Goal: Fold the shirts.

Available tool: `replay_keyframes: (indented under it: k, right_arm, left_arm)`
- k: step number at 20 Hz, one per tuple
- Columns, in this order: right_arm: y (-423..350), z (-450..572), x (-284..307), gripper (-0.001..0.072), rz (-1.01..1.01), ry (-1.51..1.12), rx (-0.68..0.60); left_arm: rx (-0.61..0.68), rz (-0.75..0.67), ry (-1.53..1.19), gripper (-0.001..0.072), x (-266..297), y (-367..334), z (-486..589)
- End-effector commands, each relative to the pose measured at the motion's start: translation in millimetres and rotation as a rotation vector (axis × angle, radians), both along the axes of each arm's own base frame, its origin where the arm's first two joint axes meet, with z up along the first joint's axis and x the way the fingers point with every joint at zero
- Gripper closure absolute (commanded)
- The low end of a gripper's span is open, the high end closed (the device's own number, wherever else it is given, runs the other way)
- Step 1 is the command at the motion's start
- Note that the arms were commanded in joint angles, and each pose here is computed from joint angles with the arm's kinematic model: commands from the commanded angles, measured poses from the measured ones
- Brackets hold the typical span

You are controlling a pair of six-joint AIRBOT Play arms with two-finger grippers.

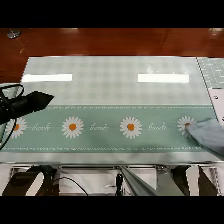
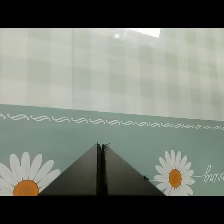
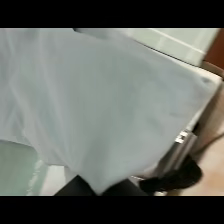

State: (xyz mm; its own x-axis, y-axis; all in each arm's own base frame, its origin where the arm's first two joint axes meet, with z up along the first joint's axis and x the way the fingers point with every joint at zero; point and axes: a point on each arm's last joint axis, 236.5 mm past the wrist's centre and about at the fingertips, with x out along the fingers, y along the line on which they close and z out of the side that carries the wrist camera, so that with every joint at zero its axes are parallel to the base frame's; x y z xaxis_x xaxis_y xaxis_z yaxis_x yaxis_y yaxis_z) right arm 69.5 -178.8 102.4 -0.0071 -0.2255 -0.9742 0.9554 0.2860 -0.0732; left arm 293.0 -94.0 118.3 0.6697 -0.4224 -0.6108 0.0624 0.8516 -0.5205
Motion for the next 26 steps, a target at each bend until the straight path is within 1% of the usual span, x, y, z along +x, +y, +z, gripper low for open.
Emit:
replay_keyframes:
  k: [1, 2, 3, 4, 5, 7, 9, 10, 11, 12, 14, 15, 17, 18, 19, 20, 21, 23, 24, 26]
  right_arm:
    - [-10, 2, -41, 0.0676, -0.105, 0.124, -0.065]
    - [-13, 3, -45, 0.0580, -0.126, 0.139, -0.079]
    - [-15, 3, -51, 0.0301, -0.143, 0.162, -0.086]
    - [-18, 3, -53, 0.0071, -0.149, 0.177, -0.086]
    - [-20, 2, -50, 0.0083, -0.148, 0.171, -0.088]
    - [-26, -3, -36, 0.0082, -0.124, 0.126, -0.086]
    - [-34, -4, -1, 0.0103, -0.055, 0.003, -0.093]
    - [-38, 1, 32, 0.0217, -0.002, -0.104, -0.098]
    - [-36, 12, 77, 0.0464, 0.081, -0.251, -0.094]
    - [-23, 34, 141, 0.0680, 0.219, -0.460, -0.078]
    - [34, 101, 260, 0.0678, 0.468, -0.870, -0.024]
    - [76, 128, 302, 0.0679, 0.613, -0.987, -0.001]
    - [176, 143, 357, 0.0678, 0.932, -1.047, 0.009]
    - [222, 124, 370, 0.0678, 1.074, -0.995, 0.005]
    - [255, 89, 373, 0.0678, 1.195, -0.875, 0.001]
    - [275, 39, 369, 0.0678, 1.271, -0.690, 0.009]
    - [280, -9, 359, 0.0678, 1.305, -0.497, 0.010]
    - [263, -83, 331, 0.0678, 1.345, -0.134, -0.019]
    - [255, -103, 322, 0.0678, 1.361, -0.018, -0.029]
    - [251, -116, 317, 0.0677, 1.362, 0.046, -0.016]
  left_arm:
    - [0.000, 0.000, 0.002, 0.0685, 0, 0, -1]
    - [0.000, 0.000, 0.005, 0.0685, 1, 0, -2]
    - [0.000, 0.000, 0.009, 0.0685, 1, 0, -3]
    - [-0.001, 0.000, 0.014, 0.0685, 2, 0, -4]
    - [-0.002, 0.000, 0.021, 0.0685, 3, 0, -6]
    - [-0.005, 0.000, 0.035, 0.0684, 4, 0, -10]
    - [-0.024, -0.022, 0.032, 0.0684, 9, -6, -11]
    - [-0.034, -0.057, 0.017, 0.0685, 15, -13, -8]
    - [-0.053, -0.086, 0.001, 0.0685, 22, -19, 0]
    - [-0.074, -0.110, -0.015, 0.0685, 33, -25, 11]
    - [-0.094, -0.178, -0.057, 0.0686, 60, -39, 48]
    - [-0.086, -0.227, -0.080, 0.0686, 72, -50, 67]
    - [-0.019, -0.340, -0.148, 0.0686, 93, -77, 101]
    - [0.044, -0.371, -0.164, 0.0686, 101, -85, 104]
    - [0.110, -0.369, -0.139, 0.0686, 108, -88, 93]
    - [0.176, -0.350, -0.079, 0.0686, 111, -85, 69]
    - [0.268, -0.321, 0.013, 0.0686, 111, -74, 32]
    - [0.445, -0.265, 0.201, 0.0686, 100, -39, -46]
    - [0.476, -0.233, 0.268, 0.0686, 95, -27, -70]
    - [0.486, -0.217, 0.335, 0.0685, 88, -19, -94]
